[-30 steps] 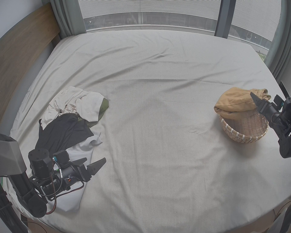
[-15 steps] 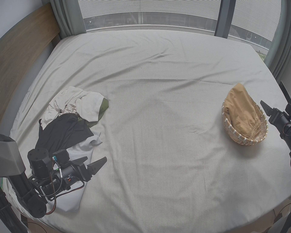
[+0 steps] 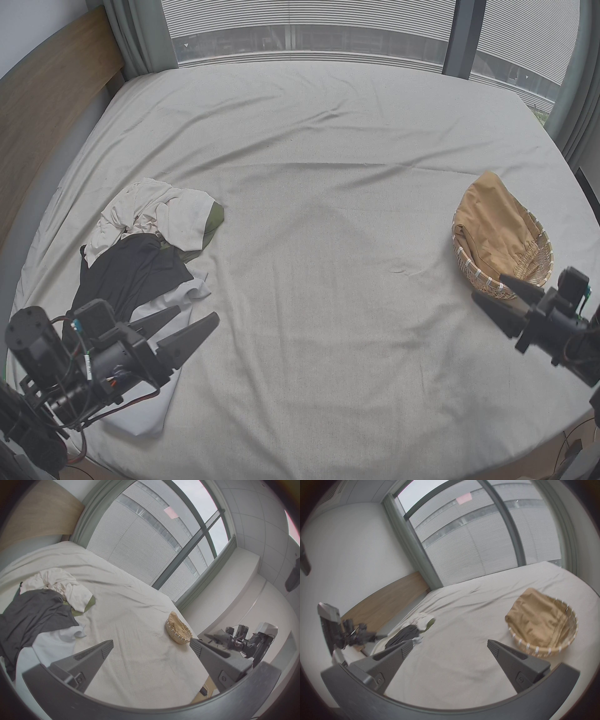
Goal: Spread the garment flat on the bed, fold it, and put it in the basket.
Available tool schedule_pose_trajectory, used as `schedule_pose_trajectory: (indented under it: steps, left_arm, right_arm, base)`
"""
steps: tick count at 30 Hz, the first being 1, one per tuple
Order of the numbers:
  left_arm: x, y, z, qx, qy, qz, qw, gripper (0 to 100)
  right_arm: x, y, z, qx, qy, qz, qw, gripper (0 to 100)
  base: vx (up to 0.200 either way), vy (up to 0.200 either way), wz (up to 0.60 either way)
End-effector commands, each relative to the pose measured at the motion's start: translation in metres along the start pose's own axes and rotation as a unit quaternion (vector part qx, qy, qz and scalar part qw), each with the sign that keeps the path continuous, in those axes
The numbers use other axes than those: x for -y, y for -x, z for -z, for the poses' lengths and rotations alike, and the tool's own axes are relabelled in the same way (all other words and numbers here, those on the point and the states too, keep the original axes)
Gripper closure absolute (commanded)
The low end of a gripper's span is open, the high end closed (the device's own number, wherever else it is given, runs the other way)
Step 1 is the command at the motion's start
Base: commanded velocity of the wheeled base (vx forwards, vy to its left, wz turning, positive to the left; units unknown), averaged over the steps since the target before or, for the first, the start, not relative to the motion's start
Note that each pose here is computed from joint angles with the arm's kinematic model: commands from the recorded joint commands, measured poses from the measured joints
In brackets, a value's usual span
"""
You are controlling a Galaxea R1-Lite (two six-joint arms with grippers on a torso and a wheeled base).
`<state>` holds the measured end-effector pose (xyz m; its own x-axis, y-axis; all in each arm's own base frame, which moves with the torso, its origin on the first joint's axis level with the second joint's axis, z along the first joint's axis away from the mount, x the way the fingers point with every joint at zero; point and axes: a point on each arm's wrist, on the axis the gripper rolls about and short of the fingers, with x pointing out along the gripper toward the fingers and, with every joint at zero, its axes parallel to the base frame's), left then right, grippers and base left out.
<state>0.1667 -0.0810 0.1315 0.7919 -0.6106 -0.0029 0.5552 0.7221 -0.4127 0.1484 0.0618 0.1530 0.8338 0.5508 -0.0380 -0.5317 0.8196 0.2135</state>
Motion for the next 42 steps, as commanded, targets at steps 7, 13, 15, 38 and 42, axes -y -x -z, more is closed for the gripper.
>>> schedule_pose_trajectory:
  steps: [7,13,15,38,42]
  left_arm:
    - [0.020,0.104,-0.001,0.000,-0.057,-0.048,0.9972,0]
    - [0.026,0.143,0.014,0.010,-0.054,-0.054,0.9970,0]
    - [0.027,0.153,0.019,0.023,-0.054,-0.069,0.9959,0]
    - [0.028,0.196,0.066,0.099,-0.118,-0.247,0.9567,0]
    - [0.028,0.196,0.067,0.097,-0.140,-0.249,0.9535,0]
  right_arm:
    - [-0.017,0.117,0.021,0.068,0.012,0.065,0.9955,0]
    - [-0.024,0.148,0.034,0.094,0.032,0.099,0.9901,0]
    - [-0.026,0.155,0.045,0.092,0.031,0.110,0.9891,0]
    - [-0.023,0.174,0.091,0.051,0.086,0.293,0.9508,0]
    - [-0.023,0.174,0.091,0.050,0.091,0.293,0.9505,0]
  base:
    - [0.000,0.000,0.00]
    - [0.000,0.000,0.00]
    - [0.000,0.000,0.00]
    - [0.000,0.000,0.00]
    - [0.000,0.000,0.00]
